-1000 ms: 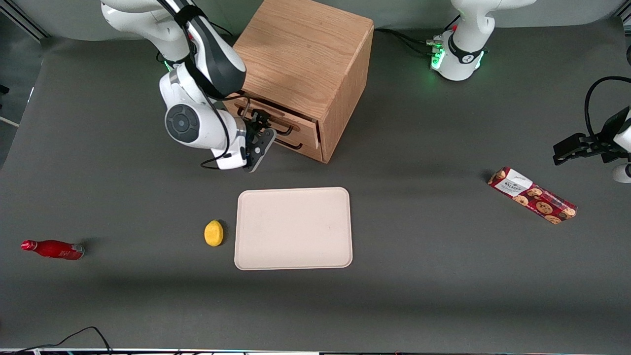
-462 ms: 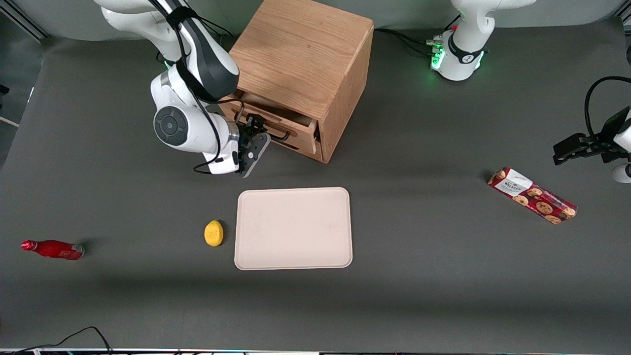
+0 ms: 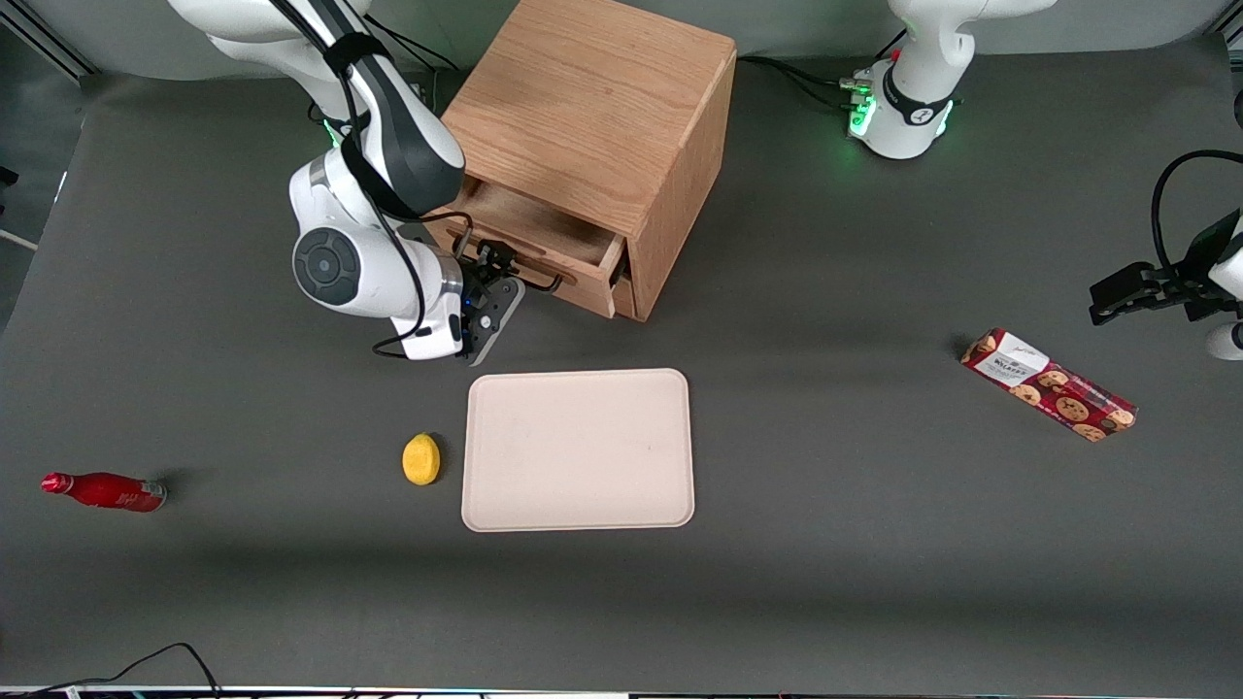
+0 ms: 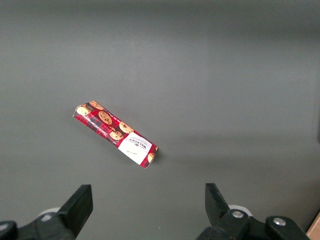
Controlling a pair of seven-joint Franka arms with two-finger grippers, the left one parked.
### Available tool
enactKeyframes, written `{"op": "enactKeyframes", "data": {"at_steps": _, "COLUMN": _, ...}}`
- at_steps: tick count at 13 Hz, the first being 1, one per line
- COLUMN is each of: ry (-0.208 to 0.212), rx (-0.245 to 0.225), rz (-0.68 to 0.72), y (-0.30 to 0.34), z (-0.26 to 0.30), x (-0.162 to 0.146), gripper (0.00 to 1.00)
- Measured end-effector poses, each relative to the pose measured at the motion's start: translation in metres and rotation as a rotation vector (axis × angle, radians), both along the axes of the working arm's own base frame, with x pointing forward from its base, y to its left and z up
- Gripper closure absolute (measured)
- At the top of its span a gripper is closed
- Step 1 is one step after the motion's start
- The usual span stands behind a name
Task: Open upper drawer
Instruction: 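Pull the upper drawer outward from the cabinet with the right gripper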
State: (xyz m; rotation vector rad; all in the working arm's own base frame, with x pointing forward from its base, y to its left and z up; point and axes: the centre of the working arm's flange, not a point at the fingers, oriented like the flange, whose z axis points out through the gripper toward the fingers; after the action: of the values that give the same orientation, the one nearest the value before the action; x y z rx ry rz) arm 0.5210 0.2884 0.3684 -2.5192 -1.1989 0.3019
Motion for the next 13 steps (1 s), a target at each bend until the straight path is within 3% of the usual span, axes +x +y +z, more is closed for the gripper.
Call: {"op": "enactKeyframes", "data": {"at_steps": 13, "ry": -0.024, "rx": 0.013, "rz": -0.013, "y": -0.032, "z": -0.009, "x": 0.041, "gripper": 0.0}}
